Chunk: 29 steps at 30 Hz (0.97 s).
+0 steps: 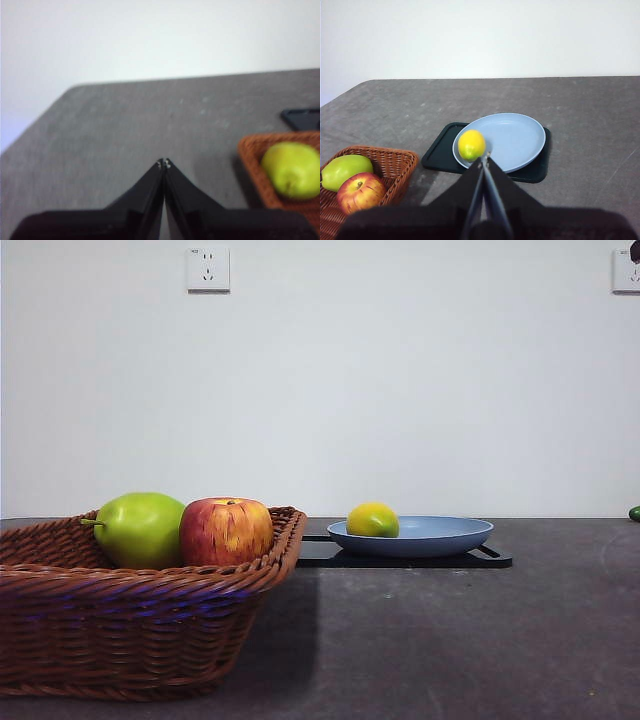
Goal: Take the lemon from the basket,put the lemon in the plate,hand out the plate
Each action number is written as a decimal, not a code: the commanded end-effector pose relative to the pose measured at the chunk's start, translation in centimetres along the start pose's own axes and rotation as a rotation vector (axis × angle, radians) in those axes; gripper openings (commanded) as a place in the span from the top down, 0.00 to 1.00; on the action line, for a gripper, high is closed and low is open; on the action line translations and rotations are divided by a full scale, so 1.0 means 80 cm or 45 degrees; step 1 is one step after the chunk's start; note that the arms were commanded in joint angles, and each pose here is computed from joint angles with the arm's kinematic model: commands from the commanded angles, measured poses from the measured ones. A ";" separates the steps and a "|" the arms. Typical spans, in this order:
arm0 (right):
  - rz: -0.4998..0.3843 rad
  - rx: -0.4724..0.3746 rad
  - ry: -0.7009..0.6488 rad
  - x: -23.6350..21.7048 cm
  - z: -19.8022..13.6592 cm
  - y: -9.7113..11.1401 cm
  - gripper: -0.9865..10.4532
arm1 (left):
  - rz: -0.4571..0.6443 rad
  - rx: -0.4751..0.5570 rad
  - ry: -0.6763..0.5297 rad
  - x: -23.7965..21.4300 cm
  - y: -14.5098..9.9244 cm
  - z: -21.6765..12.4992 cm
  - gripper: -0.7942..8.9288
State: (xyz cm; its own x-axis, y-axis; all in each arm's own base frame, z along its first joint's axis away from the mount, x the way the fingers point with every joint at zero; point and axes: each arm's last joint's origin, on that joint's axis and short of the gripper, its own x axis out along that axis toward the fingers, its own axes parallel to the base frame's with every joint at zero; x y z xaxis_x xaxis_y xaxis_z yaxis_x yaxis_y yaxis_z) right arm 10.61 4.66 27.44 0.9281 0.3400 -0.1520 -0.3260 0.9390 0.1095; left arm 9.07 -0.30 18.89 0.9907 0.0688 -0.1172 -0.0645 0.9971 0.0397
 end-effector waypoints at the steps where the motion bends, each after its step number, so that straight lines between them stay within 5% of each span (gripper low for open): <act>1: 0.005 0.012 -0.020 -0.001 0.005 0.001 0.90 | 0.002 -0.062 0.021 0.005 0.001 -0.019 0.91; 9: 0.005 0.012 -0.020 -0.001 0.005 0.001 0.90 | 0.046 -0.064 0.090 0.011 0.004 -0.049 0.91; 29: 0.005 0.012 -0.020 -0.001 0.005 0.001 0.90 | 0.053 -0.068 0.079 0.011 0.004 -0.048 0.91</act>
State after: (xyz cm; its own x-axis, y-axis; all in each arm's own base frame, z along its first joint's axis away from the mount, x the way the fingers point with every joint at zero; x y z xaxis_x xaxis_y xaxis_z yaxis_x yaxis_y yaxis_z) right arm 10.61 4.66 27.44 0.9281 0.3400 -0.1520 -0.3260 0.9390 0.1095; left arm 9.47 0.18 15.26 0.9787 0.1046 -0.1764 -0.1060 0.9944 0.0018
